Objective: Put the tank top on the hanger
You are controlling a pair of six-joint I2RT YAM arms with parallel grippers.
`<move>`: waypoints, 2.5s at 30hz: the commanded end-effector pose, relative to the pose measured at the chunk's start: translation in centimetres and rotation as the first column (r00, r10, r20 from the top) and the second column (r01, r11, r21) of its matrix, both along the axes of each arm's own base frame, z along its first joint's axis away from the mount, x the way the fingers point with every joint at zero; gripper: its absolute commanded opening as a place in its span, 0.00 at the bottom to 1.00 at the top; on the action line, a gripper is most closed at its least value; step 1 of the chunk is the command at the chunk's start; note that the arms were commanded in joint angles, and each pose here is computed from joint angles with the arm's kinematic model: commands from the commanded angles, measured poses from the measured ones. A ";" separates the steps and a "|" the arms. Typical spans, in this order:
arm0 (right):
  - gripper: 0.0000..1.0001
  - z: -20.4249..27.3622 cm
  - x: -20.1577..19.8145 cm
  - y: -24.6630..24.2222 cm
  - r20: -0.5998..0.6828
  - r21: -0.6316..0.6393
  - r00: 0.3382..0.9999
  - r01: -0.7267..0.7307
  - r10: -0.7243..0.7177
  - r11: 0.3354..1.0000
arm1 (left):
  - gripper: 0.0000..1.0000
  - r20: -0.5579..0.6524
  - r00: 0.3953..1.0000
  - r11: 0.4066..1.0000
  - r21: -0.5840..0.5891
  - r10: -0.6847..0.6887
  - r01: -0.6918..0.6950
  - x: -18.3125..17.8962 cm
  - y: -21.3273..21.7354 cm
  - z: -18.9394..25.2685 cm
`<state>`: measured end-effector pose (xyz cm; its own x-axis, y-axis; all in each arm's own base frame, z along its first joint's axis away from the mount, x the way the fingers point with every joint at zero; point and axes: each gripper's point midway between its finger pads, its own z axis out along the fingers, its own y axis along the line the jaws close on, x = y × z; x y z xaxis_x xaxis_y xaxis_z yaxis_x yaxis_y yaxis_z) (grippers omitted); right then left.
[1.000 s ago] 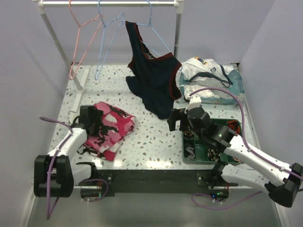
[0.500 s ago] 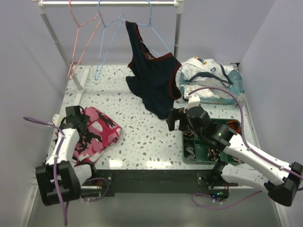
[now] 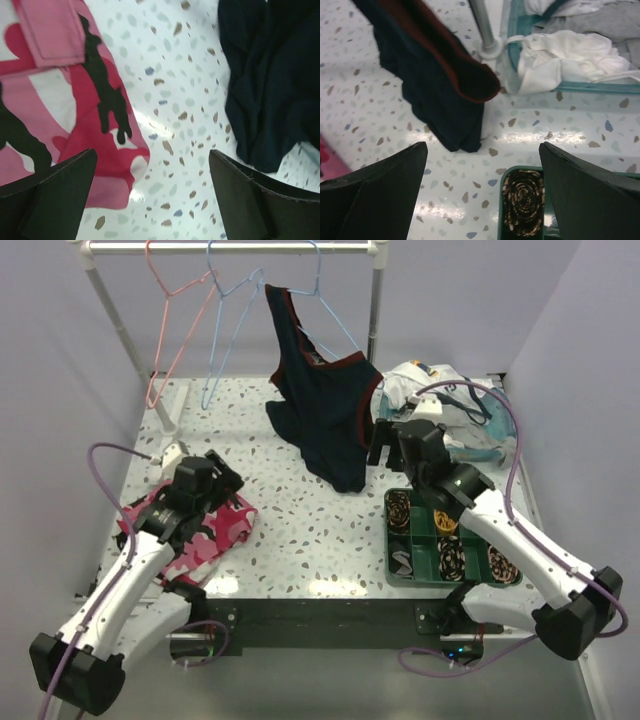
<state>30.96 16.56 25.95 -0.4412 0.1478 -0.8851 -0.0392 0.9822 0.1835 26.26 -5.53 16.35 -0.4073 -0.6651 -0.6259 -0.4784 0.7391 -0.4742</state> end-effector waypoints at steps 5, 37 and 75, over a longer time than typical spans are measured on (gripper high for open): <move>0.99 -0.4 8.0 -5.9 -0.027 0.121 0.978 0.209 -0.207 0.970 | 1.00 0.008 0.938 0.935 0.093 -0.346 0.344 -2.8 -9.3 0.6; 0.72 -13.3 30.3 -11.6 -0.073 0.414 0.943 0.326 -0.326 0.850 | 1.00 0.039 0.729 0.654 0.477 -0.683 0.587 0.9 -19.8 9.7; 0.00 24.2 19.7 -15.0 0.519 0.441 0.764 0.145 -0.383 0.886 | 1.00 0.150 0.728 0.697 0.466 -0.669 0.545 1.5 -19.5 15.1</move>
<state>53.82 2.43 42.59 0.0939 0.5623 -0.8216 0.0579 0.8207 0.5684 27.26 -25.31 27.82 -0.4679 0.0388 -0.8829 0.2533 0.9630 -0.0919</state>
